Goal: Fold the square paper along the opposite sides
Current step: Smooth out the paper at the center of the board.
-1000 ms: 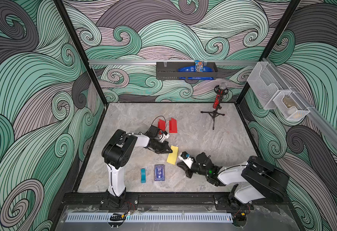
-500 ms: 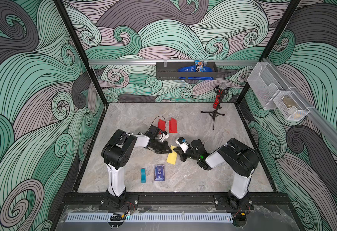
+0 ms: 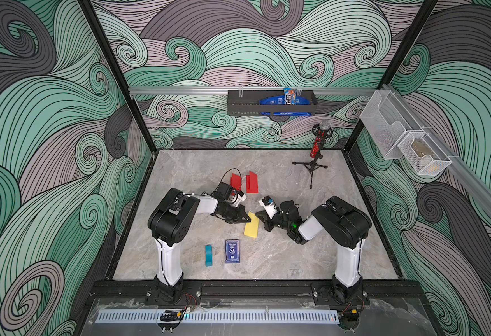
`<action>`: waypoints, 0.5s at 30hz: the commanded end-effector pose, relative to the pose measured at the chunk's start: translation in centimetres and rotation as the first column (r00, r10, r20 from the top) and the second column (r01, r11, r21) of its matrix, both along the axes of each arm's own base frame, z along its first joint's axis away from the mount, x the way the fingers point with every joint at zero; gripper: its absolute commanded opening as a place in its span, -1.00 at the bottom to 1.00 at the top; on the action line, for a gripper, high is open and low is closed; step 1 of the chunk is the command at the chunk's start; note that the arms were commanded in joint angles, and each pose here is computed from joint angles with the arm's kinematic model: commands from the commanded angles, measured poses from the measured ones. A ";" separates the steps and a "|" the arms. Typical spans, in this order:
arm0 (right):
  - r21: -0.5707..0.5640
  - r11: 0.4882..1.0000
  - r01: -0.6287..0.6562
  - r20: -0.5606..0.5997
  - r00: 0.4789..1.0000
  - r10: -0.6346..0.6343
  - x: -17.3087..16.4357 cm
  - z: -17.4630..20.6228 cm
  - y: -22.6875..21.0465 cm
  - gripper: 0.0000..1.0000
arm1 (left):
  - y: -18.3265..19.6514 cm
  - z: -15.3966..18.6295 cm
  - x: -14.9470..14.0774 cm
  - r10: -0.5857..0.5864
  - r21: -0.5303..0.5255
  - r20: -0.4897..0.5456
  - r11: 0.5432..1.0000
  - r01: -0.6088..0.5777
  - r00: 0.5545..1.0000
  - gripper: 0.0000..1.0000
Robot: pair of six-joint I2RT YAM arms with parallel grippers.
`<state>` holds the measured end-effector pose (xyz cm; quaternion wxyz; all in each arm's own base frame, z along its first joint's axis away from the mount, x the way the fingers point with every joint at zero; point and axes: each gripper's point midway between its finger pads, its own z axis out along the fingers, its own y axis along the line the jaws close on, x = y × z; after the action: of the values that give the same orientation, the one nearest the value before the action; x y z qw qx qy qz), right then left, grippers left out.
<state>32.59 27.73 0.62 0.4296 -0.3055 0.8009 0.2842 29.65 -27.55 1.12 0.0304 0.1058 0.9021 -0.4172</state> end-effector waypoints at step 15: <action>-0.008 0.994 -0.111 0.085 0.990 0.111 -4.0 4.6 1.2 -1.00 | 3.0 -4.5 -1.7 0.056 0.194 -0.092 0.980 -0.038 0.994 -1.00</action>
<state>30.96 26.99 5.43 0.4574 -0.3066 0.7841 0.2864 29.67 -27.56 1.15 0.0304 0.1054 0.9020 -0.4176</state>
